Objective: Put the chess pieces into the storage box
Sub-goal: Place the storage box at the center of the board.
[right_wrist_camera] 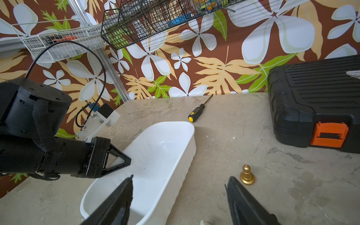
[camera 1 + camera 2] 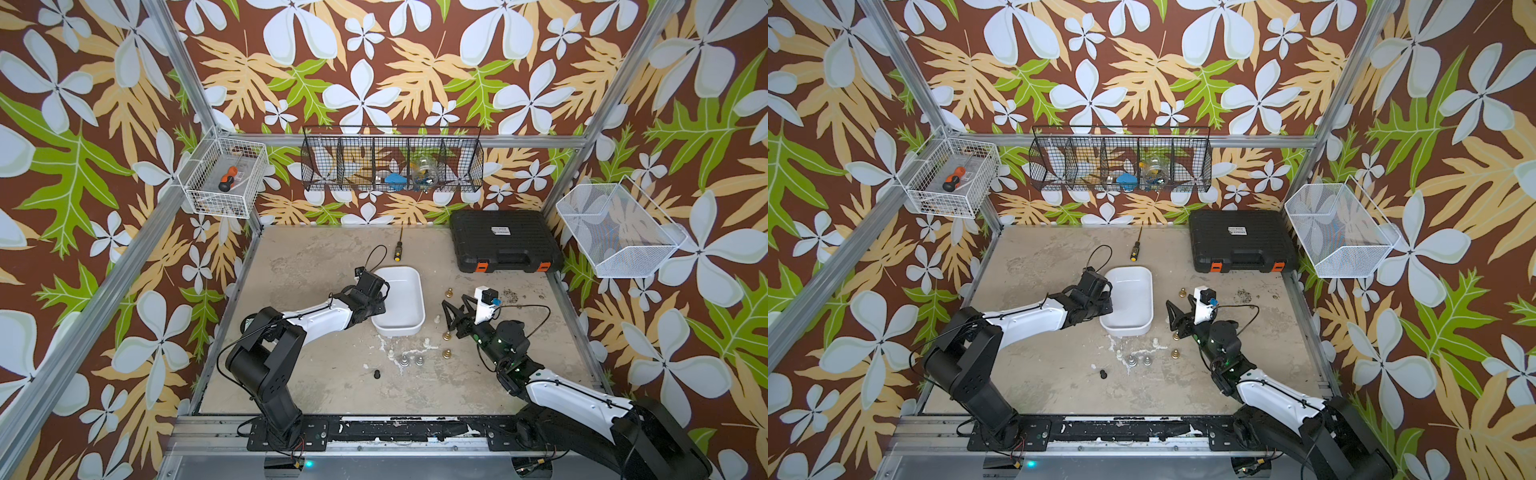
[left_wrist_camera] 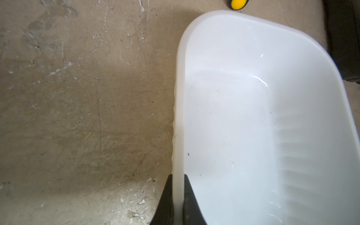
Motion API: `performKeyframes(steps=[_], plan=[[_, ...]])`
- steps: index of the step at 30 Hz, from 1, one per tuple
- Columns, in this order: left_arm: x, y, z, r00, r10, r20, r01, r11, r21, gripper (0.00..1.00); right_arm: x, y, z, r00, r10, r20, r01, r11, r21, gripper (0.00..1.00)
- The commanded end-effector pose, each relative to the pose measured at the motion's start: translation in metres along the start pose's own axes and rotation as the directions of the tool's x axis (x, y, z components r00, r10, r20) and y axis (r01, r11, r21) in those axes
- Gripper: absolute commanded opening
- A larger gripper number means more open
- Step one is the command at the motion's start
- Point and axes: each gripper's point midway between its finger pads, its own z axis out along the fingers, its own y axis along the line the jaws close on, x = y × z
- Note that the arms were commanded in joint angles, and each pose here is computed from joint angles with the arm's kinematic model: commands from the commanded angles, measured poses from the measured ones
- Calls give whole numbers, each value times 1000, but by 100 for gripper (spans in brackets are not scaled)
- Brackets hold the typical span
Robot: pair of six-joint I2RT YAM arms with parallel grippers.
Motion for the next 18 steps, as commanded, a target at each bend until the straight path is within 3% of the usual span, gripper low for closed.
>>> performKeyframes(steps=[1, 18], plan=[[-2, -2, -3, 1000, 5, 23, -4, 1000, -7, 0, -6, 2, 1, 1000, 6, 17, -6, 1000, -4, 77], [3, -6, 3, 997, 80, 16, -79, 996, -29, 3, -3, 0, 4, 1000, 3, 3, -3, 1000, 6, 77]])
